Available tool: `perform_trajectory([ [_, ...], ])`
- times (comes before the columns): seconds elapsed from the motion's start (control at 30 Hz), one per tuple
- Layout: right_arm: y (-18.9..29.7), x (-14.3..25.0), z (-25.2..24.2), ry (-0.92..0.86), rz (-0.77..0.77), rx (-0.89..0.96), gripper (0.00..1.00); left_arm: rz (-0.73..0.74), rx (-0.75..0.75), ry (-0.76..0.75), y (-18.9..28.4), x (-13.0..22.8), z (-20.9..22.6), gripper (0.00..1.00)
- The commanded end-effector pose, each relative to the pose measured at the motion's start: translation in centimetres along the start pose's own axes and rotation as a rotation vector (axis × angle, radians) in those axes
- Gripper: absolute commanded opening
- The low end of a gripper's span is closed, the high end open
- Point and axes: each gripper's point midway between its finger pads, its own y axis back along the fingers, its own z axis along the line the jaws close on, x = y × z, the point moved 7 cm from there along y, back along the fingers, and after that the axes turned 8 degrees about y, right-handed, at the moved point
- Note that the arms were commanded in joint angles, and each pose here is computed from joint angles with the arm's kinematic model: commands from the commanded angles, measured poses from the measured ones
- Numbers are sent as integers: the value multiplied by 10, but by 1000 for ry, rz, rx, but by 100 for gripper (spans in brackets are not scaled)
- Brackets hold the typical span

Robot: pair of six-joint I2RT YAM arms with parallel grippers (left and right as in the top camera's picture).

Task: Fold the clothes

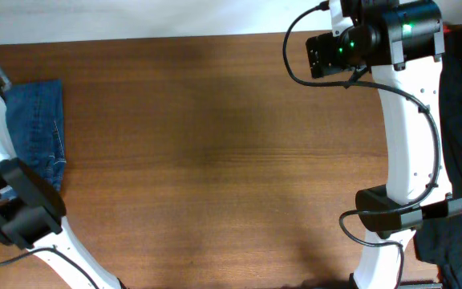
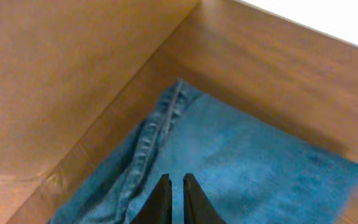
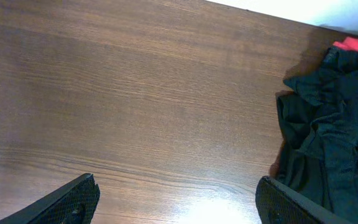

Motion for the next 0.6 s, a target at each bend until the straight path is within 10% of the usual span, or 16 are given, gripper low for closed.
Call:
perform_trajectory([
  [0.0,-2,-1,3,3,-1,-36,86,29,57,62,-38,13,11,8],
  [0.57,-1,8,6,10,44,-64,86,367,158,39,-154,147,-5,3],
])
